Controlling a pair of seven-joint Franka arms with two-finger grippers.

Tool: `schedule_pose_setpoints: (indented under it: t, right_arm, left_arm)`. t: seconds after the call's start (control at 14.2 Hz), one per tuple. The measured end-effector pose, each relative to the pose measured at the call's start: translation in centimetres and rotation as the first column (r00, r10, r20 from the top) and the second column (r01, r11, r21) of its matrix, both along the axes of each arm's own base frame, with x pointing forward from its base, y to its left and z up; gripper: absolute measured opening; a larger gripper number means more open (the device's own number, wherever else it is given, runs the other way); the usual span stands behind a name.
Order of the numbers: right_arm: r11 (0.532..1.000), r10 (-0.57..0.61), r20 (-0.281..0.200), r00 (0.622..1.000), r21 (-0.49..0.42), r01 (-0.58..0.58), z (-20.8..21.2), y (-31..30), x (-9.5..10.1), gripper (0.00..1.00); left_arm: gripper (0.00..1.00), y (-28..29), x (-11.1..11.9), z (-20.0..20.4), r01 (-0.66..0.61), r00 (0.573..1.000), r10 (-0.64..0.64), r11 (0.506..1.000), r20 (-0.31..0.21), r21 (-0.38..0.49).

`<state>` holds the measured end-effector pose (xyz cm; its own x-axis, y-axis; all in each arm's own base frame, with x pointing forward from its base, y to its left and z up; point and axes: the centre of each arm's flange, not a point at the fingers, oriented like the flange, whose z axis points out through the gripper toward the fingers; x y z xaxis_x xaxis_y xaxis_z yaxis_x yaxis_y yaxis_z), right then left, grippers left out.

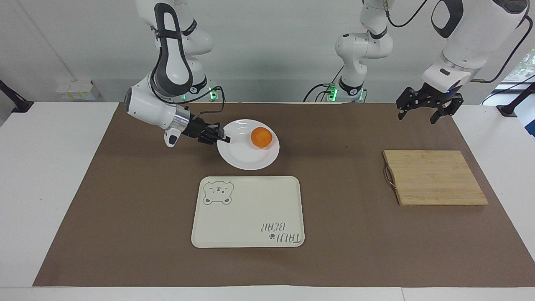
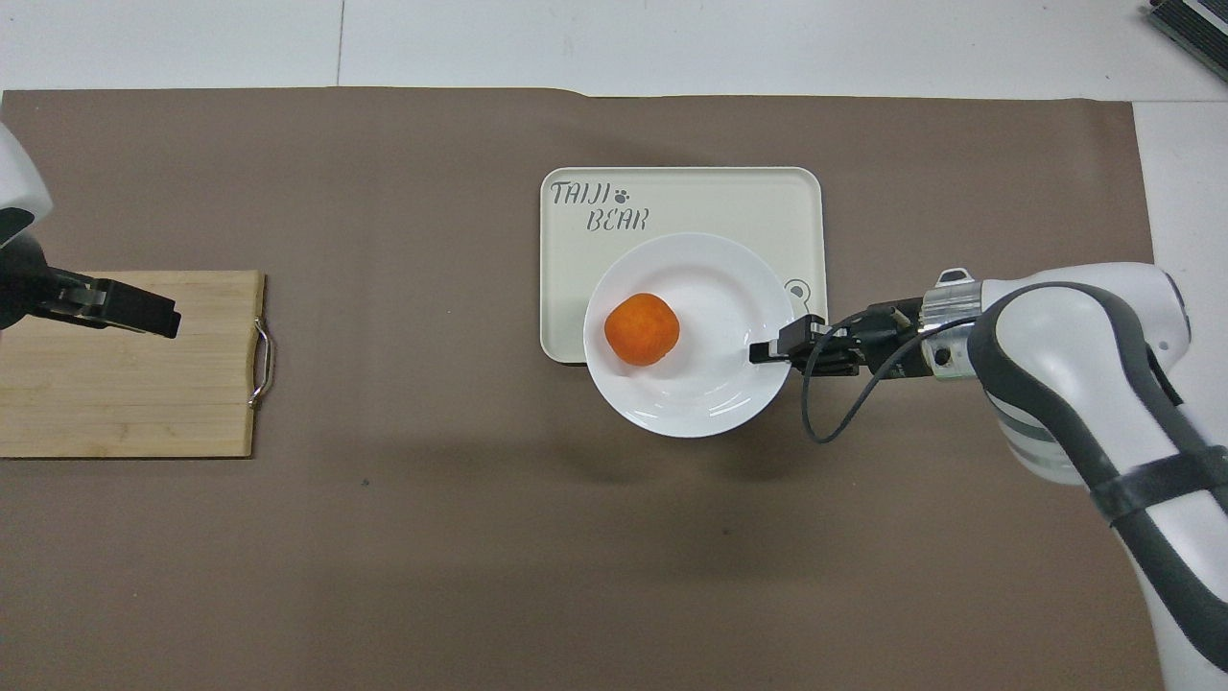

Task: Place orange and plate with both arms
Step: 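Slide the plate with the orange onto the bear tray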

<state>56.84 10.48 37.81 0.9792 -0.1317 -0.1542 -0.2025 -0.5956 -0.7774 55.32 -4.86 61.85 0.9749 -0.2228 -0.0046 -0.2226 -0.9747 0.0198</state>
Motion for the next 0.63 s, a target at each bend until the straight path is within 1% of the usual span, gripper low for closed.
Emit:
schedule_pose_setpoints:
  t: [0.28,0.49,0.63]
  right_arm:
    - [0.998,-0.057,0.007,0.998,0.04,0.057,-1.6,-0.6,5.1,0.08]
    - [0.997,-0.071,0.001,0.998,0.037,0.071,-4.0,-1.0,7.9,0.08]
    - [0.997,-0.069,-0.008,0.998,0.033,0.069,-5.6,-0.9,9.0,0.08]
  left_arm:
    - [1.0,0.0,0.0,0.0,0.0,1.0,0.0,1.0,0.0,0.0]
    - [1.0,0.0,0.0,0.0,0.0,1.0,0.0,1.0,0.0,0.0]
    - [1.0,0.0,0.0,0.0,0.0,1.0,0.0,1.0,0.0,0.0]
